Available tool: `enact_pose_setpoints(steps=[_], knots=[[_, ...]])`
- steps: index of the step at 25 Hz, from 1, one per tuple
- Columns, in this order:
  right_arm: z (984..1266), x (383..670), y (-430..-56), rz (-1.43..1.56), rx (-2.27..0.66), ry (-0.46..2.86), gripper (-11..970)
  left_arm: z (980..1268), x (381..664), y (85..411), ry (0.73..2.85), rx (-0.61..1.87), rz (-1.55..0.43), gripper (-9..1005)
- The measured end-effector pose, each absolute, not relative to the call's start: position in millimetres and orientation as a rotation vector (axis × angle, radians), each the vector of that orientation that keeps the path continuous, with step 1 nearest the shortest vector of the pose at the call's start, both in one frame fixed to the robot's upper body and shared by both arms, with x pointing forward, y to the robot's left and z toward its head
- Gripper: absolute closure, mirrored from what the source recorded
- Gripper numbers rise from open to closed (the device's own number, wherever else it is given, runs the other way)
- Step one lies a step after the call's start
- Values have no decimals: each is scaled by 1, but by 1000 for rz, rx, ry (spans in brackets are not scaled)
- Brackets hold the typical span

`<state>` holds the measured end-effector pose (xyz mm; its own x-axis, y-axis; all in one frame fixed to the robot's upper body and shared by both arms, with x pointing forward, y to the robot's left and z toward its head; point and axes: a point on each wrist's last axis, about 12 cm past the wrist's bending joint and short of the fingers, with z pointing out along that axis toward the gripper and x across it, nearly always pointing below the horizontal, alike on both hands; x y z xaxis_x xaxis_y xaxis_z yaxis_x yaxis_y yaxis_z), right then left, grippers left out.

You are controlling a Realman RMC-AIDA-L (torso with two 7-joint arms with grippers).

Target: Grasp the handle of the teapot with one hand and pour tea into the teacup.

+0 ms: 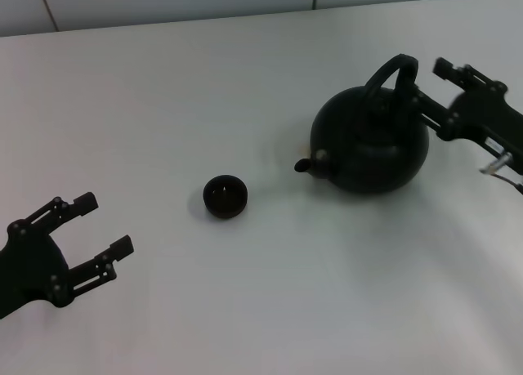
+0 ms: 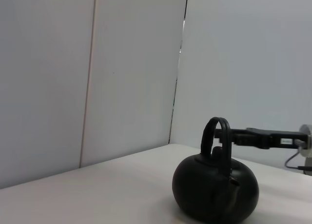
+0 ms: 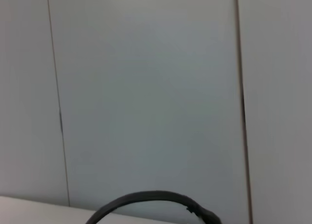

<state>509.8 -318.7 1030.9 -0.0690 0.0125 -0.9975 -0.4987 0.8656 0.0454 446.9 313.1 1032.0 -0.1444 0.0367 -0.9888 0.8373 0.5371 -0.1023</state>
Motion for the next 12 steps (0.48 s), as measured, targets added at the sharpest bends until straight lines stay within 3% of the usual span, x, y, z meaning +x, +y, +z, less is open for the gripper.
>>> enact_pose_setpoints(steps=[6,12], knots=[[1024,457,-344,423,-291,1544,299,1031,446,310,1571,768,-847,176],[1022,442,-348,429,-249,1527,299,1031,448,309,1568,775,-853,176]])
